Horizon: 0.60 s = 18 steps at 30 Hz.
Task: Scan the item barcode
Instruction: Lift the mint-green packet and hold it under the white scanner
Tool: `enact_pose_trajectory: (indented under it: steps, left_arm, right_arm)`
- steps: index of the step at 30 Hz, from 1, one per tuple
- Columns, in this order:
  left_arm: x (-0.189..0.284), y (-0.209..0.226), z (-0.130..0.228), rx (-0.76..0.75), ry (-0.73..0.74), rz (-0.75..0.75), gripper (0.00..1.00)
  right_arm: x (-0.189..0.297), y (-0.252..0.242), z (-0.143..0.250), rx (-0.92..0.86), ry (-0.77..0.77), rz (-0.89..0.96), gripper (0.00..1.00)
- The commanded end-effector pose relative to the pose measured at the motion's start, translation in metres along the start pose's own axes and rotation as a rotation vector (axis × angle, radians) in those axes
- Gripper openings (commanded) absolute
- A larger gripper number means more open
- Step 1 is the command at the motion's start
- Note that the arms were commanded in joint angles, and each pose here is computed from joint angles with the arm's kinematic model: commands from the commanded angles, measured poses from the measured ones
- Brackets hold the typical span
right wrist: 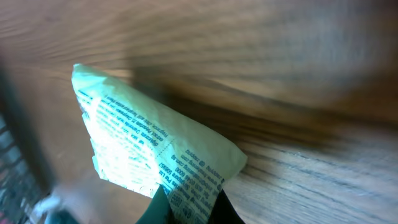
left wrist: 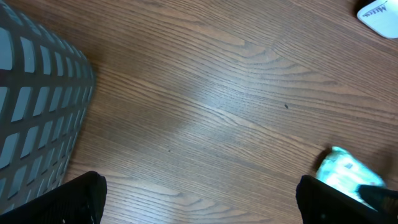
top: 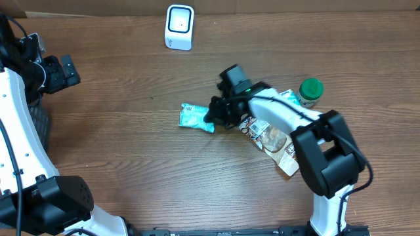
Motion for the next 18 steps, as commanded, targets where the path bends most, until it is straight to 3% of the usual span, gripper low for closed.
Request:
enact_pose_trajectory:
  steps: [1,5,9,18]
  left_arm:
    - [-0.002,-0.003,0.000,-0.028,0.004,0.007,1.00]
    - [-0.002,-0.003,0.000,-0.028,0.004,0.007,1.00]
    - [-0.002,-0.003,0.000,-0.028,0.004,0.007,1.00]
    - [-0.002,-0.003,0.000,-0.028,0.004,0.007,1.00]
  right_arm:
    - [0.084,0.072,0.005,0.330,-0.018,-0.322,0.04]
    - [0.151,0.095,0.024,0.468,-0.124,-0.380,0.04]
    - [0.193,0.101,0.049,0.489,-0.193,-0.359,0.04]
    - [0.239,0.094,0.094,0.463,-0.230,-0.319,0.04]
Point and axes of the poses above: each gripper's point midway between its finger pads, its own x axis back along the fingers, its own y axis along the line the jaws close on, z = x × y, the point moved 4 cm from there along x, back along the fingers, and after that the axes turned 8 degrees about -x, right-handed, at the moved point
